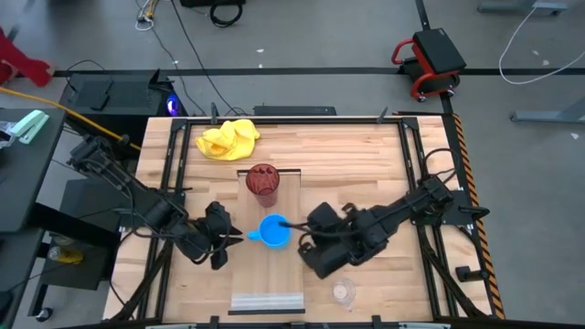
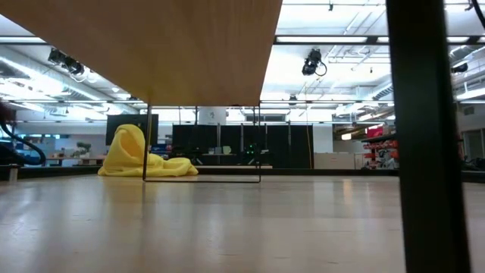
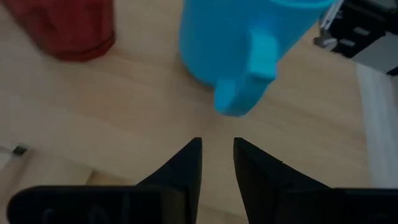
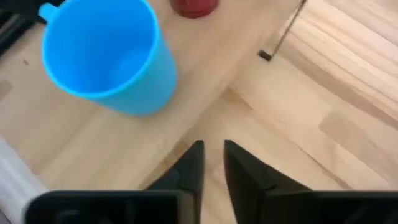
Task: Stack small to large cups/mugs on shelf
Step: Put the blue mug on the shelf
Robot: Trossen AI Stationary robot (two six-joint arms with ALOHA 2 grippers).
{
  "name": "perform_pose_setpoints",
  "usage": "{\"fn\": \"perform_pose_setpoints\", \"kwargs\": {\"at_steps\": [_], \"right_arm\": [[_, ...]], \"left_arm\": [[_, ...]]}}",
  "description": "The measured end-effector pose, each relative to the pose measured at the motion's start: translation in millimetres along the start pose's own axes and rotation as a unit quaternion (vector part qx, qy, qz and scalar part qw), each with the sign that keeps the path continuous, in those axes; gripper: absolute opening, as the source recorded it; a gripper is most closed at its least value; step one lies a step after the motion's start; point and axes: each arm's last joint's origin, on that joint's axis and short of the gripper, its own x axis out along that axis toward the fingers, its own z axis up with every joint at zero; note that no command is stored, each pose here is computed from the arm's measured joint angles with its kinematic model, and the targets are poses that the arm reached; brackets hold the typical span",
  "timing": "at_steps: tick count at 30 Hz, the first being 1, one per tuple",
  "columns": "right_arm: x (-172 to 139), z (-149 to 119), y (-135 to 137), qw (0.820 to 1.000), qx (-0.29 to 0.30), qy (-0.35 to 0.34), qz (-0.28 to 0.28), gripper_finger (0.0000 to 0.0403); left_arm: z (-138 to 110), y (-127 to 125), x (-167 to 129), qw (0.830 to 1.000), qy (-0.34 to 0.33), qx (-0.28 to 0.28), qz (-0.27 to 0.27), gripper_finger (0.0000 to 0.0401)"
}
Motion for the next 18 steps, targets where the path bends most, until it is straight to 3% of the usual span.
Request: {"fn": "perform_pose_setpoints", "kwargs": {"at_steps": [4, 8, 9, 15, 18], "right_arm": [[14.9, -8.2, 5.3, 0.998, -0.021, -0.066, -0.007, 0.0009], [41.8, -27.6, -12.7, 0.993, -0.006, -0.056, -0.104, 0.0005], [44.7, -33.2, -16.4, 0.992, 0.008, -0.07, -0.105, 0.0004], [58.3, -57.9, -51.0, 0.989, 0.074, -0.126, -0.014, 0.0003], [63.8, -63.1, -71.9, 0.979, 0.117, -0.152, 0.065, 0.0002]], "left_arm": [[-0.9, 1.4, -0.3, 1.0, 0.003, -0.015, 0.006, 0.0095], [-1.7, 2.5, -0.3, 1.0, 0.007, -0.026, 0.012, 0.0094], [-1.7, 2.5, -0.3, 0.999, 0.006, -0.029, 0.012, 0.0095], [-1.2, 2.9, -0.1, 0.999, 0.003, -0.033, 0.015, 0.0093], [-0.7, 2.9, -0.1, 0.999, -0.003, -0.034, 0.017, 0.0089]]}}
